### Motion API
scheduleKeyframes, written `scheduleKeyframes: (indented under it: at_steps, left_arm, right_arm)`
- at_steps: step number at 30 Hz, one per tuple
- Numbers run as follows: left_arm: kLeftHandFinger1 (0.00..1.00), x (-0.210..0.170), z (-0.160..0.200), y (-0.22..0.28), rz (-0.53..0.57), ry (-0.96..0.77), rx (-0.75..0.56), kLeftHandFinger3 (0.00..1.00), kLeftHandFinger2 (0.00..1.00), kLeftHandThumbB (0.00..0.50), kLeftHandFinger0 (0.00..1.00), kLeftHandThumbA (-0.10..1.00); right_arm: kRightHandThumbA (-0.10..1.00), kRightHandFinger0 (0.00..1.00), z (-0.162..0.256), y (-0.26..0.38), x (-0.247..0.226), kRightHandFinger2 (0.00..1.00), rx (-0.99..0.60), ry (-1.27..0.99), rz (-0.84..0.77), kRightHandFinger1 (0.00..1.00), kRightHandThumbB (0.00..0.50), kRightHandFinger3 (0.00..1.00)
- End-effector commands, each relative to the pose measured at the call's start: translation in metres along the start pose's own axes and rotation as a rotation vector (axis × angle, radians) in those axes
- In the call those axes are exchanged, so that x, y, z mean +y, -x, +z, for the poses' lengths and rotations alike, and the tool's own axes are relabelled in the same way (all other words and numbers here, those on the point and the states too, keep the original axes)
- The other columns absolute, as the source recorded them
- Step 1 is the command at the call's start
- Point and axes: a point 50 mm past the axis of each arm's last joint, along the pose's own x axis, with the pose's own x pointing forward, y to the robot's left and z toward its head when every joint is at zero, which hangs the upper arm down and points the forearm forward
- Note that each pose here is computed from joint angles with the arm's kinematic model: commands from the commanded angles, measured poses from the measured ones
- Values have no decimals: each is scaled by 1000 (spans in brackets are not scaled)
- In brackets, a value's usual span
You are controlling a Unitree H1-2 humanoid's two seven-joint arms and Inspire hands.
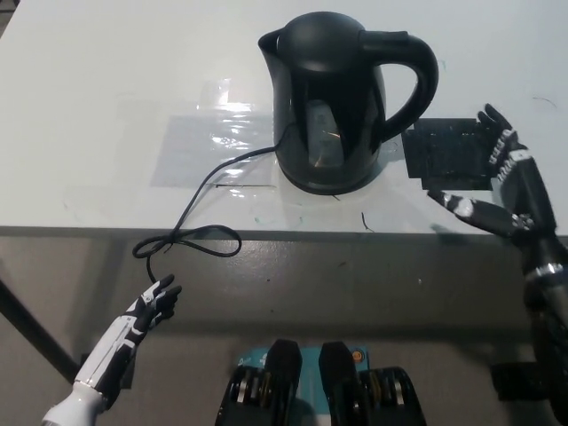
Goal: A kettle and its base are kept separately on the desk infront of the robot and the robot uses its right hand to lift the kettle by its handle and places it on its base to align it correctly.
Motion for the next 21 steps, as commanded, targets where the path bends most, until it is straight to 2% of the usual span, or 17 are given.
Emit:
scheduleKeyframes:
  at_steps: [1, 2, 5, 7, 9, 11, 20, 21]
  left_arm:
    - [1000, 11, 10, 1, 1, 1, -71, 1000, 1000, 216, 1000, 1000]
    - [1000, 11, 10, 1, 1, 1, -71, 1000, 1000, 216, 1000, 1000]
    - [1000, 16, 9, 1, 20, -9, -61, 1000, 1000, 224, 1000, 1000]
    - [1000, 17, 8, 2, 25, -6, -57, 1000, 1000, 224, 1000, 1000]
    - [1000, 15, 7, 3, 28, 0, -58, 1000, 1000, 197, 1000, 1000]
    - [1000, 13, 6, 5, 33, 4, -58, 1000, 1000, 183, 1000, 1000]
    - [1000, 7, 5, 14, 89, -2, -67, 1000, 1000, 219, 1000, 1000]
    - [1000, 5, 4, 17, 96, -2, -66, 1000, 1000, 211, 1000, 1000]
  right_arm:
    - [1000, 1000, 96, 35, -22, 1000, -257, -70, 70, 1000, 500, 1000]
    - [1000, 1000, 97, 39, -22, 1000, -261, -62, 67, 1000, 500, 1000]
    - [1000, 1000, 114, 101, -15, 1000, -370, 144, 32, 1000, 500, 1000]
    - [1000, 1000, 115, 121, -10, 1000, -367, 168, 16, 1000, 500, 1000]
    - [1000, 1000, 109, 140, -7, 1000, -348, 191, 7, 1000, 500, 1000]
    - [1000, 1000, 96, 165, -4, 1000, -282, 181, -9, 1000, 500, 1000]
    - [1000, 1000, 20, 207, 7, 1000, 42, 139, -29, 1000, 500, 1000]
    - [1000, 1000, 7, 210, 4, 1000, 88, 148, -30, 1000, 466, 1000]
